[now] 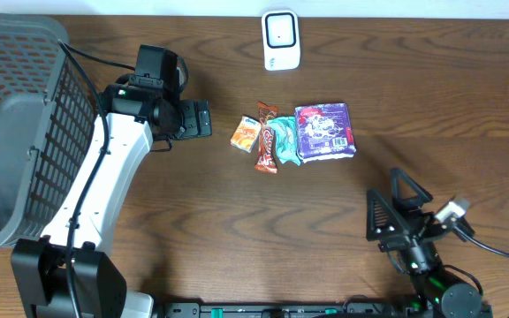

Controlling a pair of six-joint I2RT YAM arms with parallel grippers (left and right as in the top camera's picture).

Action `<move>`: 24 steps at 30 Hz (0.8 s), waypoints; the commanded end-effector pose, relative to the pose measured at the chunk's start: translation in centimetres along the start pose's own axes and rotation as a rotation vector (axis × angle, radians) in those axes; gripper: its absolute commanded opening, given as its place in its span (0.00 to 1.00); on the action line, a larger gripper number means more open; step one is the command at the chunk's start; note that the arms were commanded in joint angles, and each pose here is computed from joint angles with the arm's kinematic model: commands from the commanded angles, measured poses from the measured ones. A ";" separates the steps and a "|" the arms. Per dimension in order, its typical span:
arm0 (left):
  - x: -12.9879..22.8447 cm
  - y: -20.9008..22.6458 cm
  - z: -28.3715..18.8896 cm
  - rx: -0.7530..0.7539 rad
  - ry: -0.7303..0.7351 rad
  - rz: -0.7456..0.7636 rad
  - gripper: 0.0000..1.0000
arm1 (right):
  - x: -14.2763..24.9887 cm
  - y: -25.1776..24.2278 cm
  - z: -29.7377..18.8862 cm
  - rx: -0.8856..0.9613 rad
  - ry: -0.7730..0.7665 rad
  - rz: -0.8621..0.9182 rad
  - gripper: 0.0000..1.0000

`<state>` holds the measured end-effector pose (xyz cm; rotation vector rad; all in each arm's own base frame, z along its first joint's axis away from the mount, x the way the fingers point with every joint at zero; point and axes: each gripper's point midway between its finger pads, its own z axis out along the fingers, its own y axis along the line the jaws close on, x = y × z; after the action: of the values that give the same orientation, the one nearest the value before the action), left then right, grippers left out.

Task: Scan the item barcode
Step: 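Park the left arm and swing the right gripper toward the purple pack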

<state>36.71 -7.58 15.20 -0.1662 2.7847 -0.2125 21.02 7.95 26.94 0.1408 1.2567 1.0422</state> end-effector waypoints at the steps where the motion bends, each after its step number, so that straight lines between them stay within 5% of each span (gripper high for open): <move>1: 0.0 0.4 -0.2 -0.016 -0.007 0.004 0.98 | -2.5 2.1 0.3 -0.016 -0.046 -0.035 0.99; 10: 0.0 0.4 -0.2 -0.016 -0.007 0.004 0.98 | -4.0 -1.9 3.7 0.403 0.294 -0.352 0.99; 17: 0.0 0.4 -0.2 -0.016 -0.007 0.004 0.98 | -0.7 -6.0 7.6 0.550 0.731 -0.247 0.99; 24: 0.0 0.4 -0.2 -0.016 -0.007 0.004 0.98 | 4.7 -7.6 11.5 0.434 1.067 -0.065 0.99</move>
<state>36.70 -7.57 15.19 -0.1665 2.7854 -0.2112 33.81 9.50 22.20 -0.0126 2.4442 0.6096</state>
